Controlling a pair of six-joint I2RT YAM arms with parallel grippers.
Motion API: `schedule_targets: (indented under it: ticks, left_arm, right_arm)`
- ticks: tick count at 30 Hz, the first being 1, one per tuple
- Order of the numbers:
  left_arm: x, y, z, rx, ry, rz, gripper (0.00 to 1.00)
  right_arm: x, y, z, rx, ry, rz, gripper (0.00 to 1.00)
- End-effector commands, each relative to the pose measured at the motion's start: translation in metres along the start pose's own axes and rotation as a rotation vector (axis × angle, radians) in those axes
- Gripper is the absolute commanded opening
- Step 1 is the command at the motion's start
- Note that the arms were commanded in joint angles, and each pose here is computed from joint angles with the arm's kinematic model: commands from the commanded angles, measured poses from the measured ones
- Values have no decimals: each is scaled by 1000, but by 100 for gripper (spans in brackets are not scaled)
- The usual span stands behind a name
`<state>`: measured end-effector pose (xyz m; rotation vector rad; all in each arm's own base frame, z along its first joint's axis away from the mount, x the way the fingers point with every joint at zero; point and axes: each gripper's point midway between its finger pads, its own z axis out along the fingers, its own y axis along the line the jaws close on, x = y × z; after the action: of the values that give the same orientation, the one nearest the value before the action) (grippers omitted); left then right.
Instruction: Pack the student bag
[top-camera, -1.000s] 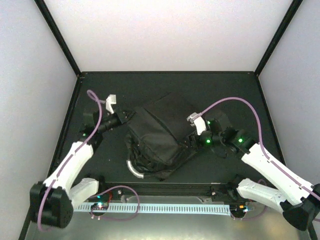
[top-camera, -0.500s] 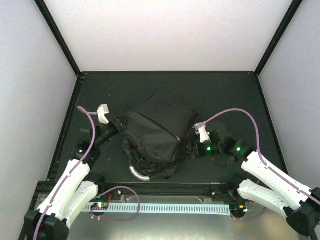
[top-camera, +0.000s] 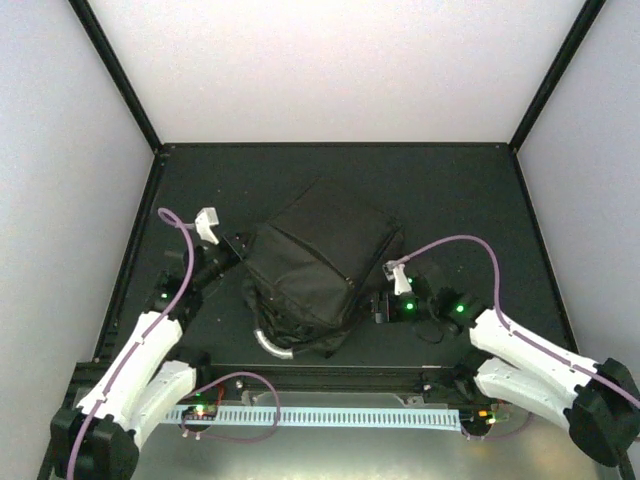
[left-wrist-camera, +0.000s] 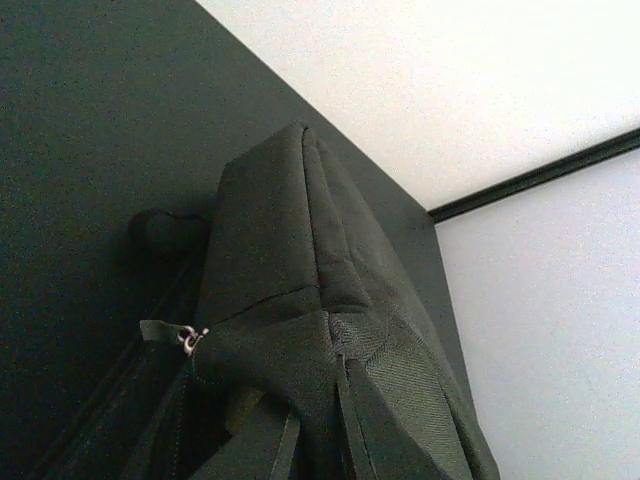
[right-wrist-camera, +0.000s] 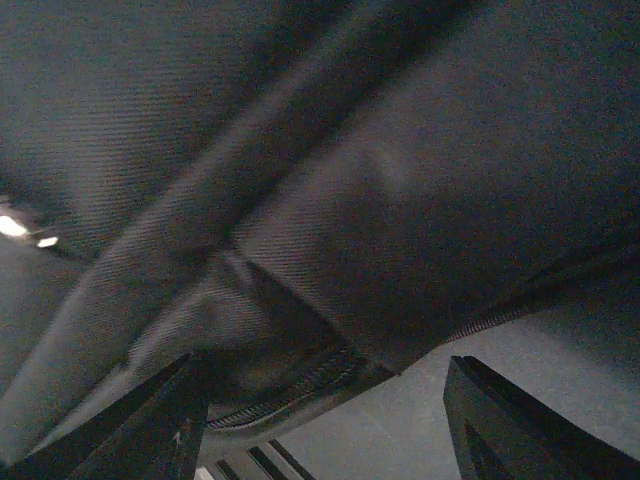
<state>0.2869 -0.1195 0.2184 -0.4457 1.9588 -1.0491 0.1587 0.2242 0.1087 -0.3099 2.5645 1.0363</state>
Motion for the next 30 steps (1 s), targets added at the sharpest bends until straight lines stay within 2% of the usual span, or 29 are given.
schedule_targets:
  ticks: [1, 6, 10, 15, 18, 22, 25, 27, 30]
  left_arm:
    - [-15, -32, 0, 93, -12, 14, 7]
    - [0, -30, 10, 98, 94, 17, 8]
    - [17, -30, 17, 116, 188, 3, 9]
    - [50, -34, 16, 120, 285, 11, 12]
    - [76, -44, 13, 148, 347, 17, 14]
    - [112, -63, 9, 189, 442, 41, 22]
    - [134, -74, 9, 200, 497, 70, 34]
    - [143, -82, 10, 209, 517, 113, 43]
    - [144, -89, 12, 198, 550, 201, 50]
  right_arm:
    - [-20, 7, 12, -104, -125, 124, 66]
    - [-67, -8, 15, -37, -203, 124, 65]
    - [-110, -17, 20, -58, -222, 114, 63]
    - [-163, -37, 21, 55, -234, 70, 64]
    - [-180, -48, 6, 118, -274, 49, 65]
    - [-182, -60, -25, 282, -329, -22, 73]
    - [-179, -64, -47, 381, -340, -69, 78]
    - [-178, -65, -62, 439, -346, -93, 79]
    - [-175, -53, -80, 468, -358, -160, 78]
